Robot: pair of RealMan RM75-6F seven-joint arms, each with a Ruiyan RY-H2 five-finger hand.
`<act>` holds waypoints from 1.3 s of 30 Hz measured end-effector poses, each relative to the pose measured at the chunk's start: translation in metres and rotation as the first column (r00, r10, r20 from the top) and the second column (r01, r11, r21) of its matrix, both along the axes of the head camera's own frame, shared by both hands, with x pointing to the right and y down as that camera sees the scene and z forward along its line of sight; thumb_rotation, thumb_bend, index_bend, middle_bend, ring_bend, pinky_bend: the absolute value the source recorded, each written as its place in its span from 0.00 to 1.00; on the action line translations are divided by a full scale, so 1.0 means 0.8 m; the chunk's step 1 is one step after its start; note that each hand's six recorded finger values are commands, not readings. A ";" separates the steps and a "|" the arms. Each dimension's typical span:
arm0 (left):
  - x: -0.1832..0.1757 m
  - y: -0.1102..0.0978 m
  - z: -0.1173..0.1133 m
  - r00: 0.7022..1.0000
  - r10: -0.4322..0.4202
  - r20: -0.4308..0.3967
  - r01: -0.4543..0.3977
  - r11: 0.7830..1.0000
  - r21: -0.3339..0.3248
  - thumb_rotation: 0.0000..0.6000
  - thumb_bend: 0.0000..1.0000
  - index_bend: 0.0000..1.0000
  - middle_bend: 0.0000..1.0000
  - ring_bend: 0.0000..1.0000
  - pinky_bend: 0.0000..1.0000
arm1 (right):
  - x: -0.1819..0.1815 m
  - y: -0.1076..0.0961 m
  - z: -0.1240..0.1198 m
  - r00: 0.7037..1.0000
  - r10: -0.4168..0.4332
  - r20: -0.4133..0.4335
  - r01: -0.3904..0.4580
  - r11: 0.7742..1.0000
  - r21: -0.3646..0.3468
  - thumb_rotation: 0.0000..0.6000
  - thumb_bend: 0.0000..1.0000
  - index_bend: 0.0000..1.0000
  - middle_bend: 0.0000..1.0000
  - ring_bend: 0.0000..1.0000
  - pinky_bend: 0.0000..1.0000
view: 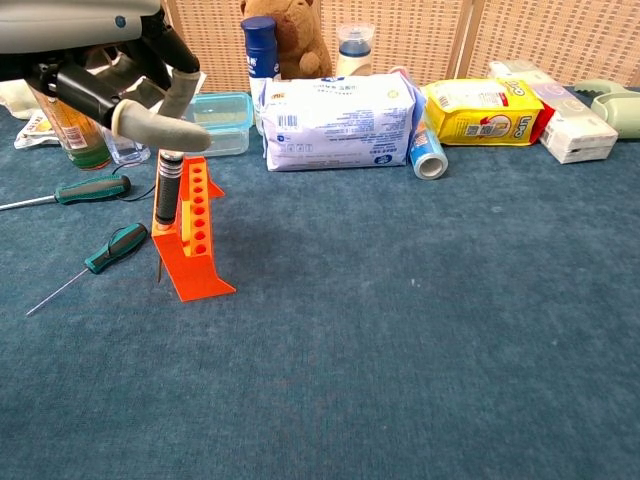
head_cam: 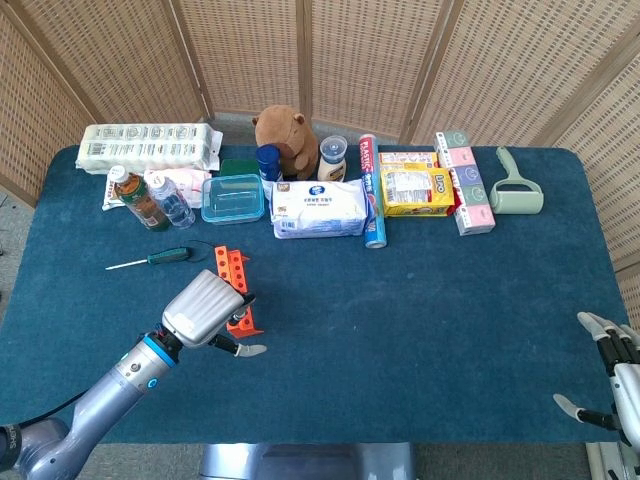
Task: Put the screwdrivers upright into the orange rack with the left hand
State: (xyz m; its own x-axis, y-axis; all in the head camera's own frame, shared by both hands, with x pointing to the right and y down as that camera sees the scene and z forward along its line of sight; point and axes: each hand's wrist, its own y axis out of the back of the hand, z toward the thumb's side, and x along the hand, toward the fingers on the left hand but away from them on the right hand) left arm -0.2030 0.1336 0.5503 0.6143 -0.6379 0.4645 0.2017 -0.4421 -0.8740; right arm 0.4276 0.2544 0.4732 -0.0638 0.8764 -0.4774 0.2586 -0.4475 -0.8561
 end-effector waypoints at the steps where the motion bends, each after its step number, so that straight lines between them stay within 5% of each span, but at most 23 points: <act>1: 0.000 0.000 0.001 1.000 0.002 0.004 -0.002 1.000 0.000 0.00 0.00 0.59 0.76 0.75 0.93 | 0.000 0.000 0.000 1.000 0.001 0.000 -0.001 1.000 0.000 1.00 0.00 0.07 0.12 0.12 0.04; 39: 0.061 -0.009 0.048 1.000 -0.009 -0.015 0.009 1.000 -0.023 0.13 0.00 0.59 0.76 0.75 0.93 | 0.004 -0.001 -0.001 1.000 0.009 0.002 -0.009 1.000 -0.001 1.00 0.00 0.07 0.12 0.12 0.04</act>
State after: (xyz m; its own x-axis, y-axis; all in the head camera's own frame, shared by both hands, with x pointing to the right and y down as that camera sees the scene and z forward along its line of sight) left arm -0.1538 0.1265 0.5885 0.6156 -0.6325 0.4701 0.1847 -0.4641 -0.8663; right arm 0.4305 0.2532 0.4727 -0.0702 0.8754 -0.4783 0.2645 -0.4460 -0.8551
